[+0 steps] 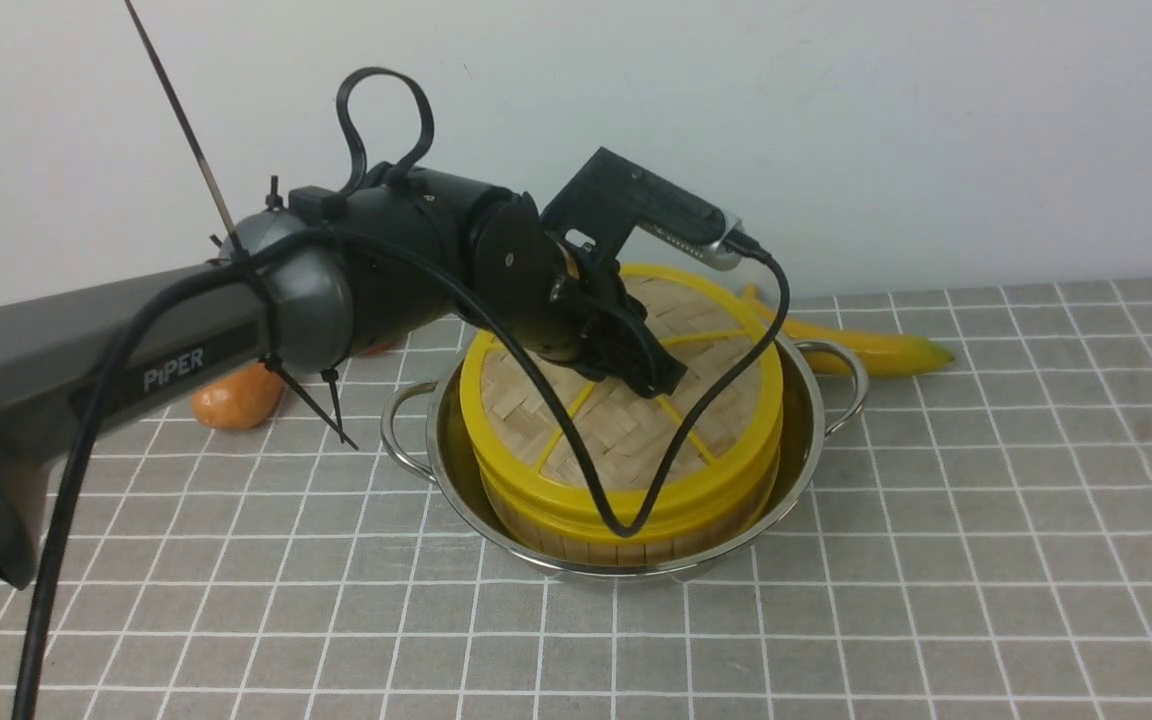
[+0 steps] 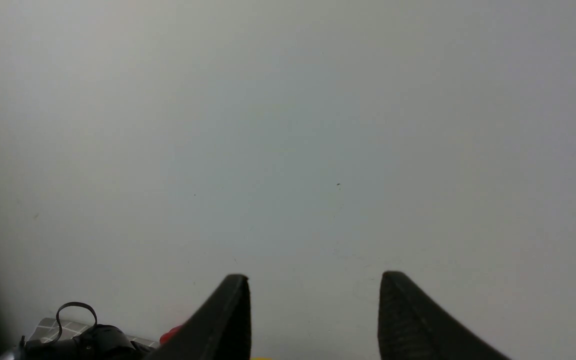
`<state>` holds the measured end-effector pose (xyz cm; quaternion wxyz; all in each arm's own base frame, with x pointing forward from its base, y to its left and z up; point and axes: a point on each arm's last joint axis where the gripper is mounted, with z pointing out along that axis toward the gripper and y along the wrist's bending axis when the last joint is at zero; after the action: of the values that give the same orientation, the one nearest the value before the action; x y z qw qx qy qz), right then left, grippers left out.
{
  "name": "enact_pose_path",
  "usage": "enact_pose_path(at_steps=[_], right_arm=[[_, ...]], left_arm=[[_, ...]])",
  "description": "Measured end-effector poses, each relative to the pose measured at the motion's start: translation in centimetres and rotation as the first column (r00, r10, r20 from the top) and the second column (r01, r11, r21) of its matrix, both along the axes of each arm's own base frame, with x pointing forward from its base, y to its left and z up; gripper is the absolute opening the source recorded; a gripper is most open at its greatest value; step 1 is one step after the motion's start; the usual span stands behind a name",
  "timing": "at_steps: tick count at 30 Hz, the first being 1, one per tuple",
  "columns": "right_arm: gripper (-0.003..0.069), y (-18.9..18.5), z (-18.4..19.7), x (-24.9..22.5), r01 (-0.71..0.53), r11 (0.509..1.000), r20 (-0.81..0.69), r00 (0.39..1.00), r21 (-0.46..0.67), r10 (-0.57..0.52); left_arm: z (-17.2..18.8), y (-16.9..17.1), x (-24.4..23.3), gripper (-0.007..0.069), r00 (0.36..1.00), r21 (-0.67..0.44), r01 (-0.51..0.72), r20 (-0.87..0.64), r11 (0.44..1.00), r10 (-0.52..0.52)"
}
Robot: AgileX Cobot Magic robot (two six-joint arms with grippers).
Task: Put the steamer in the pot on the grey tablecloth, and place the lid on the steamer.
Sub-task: 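Place the yellow bamboo steamer lid onto the steamer in the pot with the left gripper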
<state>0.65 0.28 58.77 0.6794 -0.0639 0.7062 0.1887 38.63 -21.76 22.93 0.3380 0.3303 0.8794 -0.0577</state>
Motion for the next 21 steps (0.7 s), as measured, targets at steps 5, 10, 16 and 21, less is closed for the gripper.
enact_pose_path(at_steps=[5,10,16,21], right_arm=[[0.0359,0.00,0.00,0.00,0.000,1.000,0.000,1.000,0.000,0.000],[0.0359,0.00,0.00,0.00,0.000,1.000,0.000,1.000,0.001,0.000],[0.0359,0.00,0.00,0.00,0.000,1.000,0.000,1.000,0.001,0.000],[0.0359,0.00,0.00,0.00,0.000,1.000,0.000,1.000,0.001,0.000]], left_arm=[[0.00,0.00,0.00,0.0116,1.000,0.002,0.002,0.001,1.000,-0.002],[0.00,-0.17,-0.10,0.0116,1.000,0.002,0.007,0.001,1.000,-0.007],[-0.04,-0.66,-0.37,0.0116,1.000,0.003,0.020,0.001,1.000,-0.020],[-0.60,-0.83,-0.32,0.0116,1.000,0.014,0.025,-0.007,1.000,-0.025]])
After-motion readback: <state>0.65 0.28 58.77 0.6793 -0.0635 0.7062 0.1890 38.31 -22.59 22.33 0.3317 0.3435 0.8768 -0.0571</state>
